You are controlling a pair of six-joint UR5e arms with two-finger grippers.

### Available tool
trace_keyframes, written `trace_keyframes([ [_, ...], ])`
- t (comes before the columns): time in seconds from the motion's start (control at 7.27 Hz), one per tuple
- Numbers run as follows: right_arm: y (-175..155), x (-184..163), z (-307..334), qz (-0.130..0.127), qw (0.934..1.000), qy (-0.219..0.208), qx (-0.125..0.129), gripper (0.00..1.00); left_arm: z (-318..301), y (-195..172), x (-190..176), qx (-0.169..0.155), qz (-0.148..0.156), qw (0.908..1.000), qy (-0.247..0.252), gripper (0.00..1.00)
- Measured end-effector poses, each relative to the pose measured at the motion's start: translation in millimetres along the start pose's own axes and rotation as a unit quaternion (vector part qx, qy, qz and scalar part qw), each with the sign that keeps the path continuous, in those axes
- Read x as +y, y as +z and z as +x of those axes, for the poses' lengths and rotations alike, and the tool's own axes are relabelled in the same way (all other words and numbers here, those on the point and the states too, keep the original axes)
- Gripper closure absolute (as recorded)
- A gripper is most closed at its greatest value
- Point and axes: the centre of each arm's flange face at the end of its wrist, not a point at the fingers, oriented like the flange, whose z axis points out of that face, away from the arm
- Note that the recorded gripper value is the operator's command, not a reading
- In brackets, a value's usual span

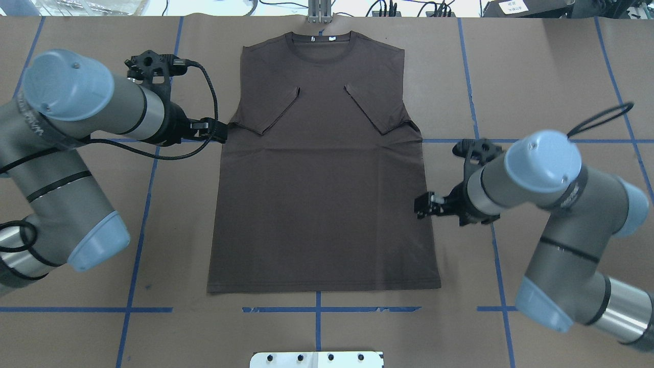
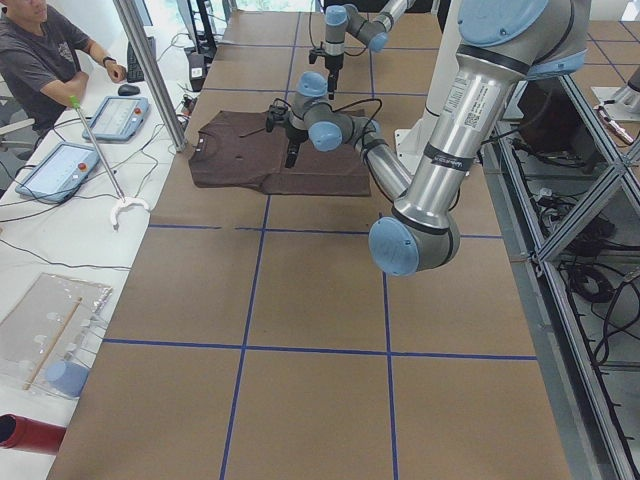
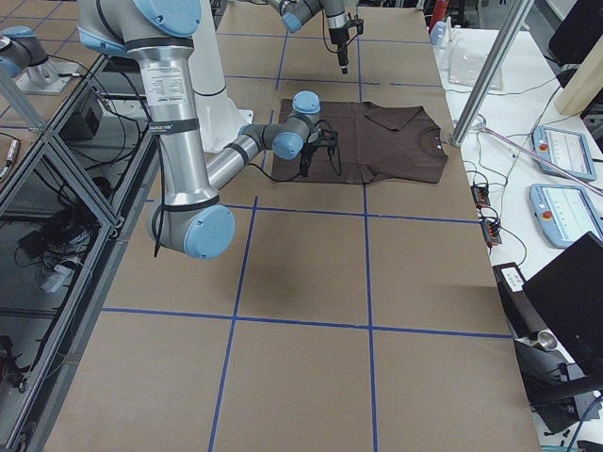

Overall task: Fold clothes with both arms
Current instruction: 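Move both grippers to the hem corners nearest the robot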

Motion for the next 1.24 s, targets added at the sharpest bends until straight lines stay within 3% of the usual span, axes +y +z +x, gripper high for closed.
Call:
trace_keyframes([
  [0.28, 32, 59, 2, 0.012, 0.9999, 0.008, 0.001, 0.00, 1, -9, 4, 0.002, 0.001, 1.0000, 0.000, 0.00],
  [0.69, 47, 90, 11, 0.022, 0.9997, 0.002, 0.014, 0.02, 6, -10, 4, 0.006, 0.000, 1.0000, -0.001, 0.00],
  [0.96, 49, 94, 16, 0.020, 0.9996, 0.001, 0.020, 0.31, 7, -11, 4, 0.008, 0.001, 1.0000, 0.000, 0.00],
  [1.1, 49, 95, 17, 0.020, 0.9996, 0.000, 0.021, 0.68, 8, -12, 4, 0.008, 0.001, 1.0000, 0.000, 0.00],
  [1.24, 49, 96, 17, 0.019, 0.9996, 0.000, 0.021, 0.89, 7, -12, 4, 0.008, 0.001, 1.0000, -0.001, 0.00],
])
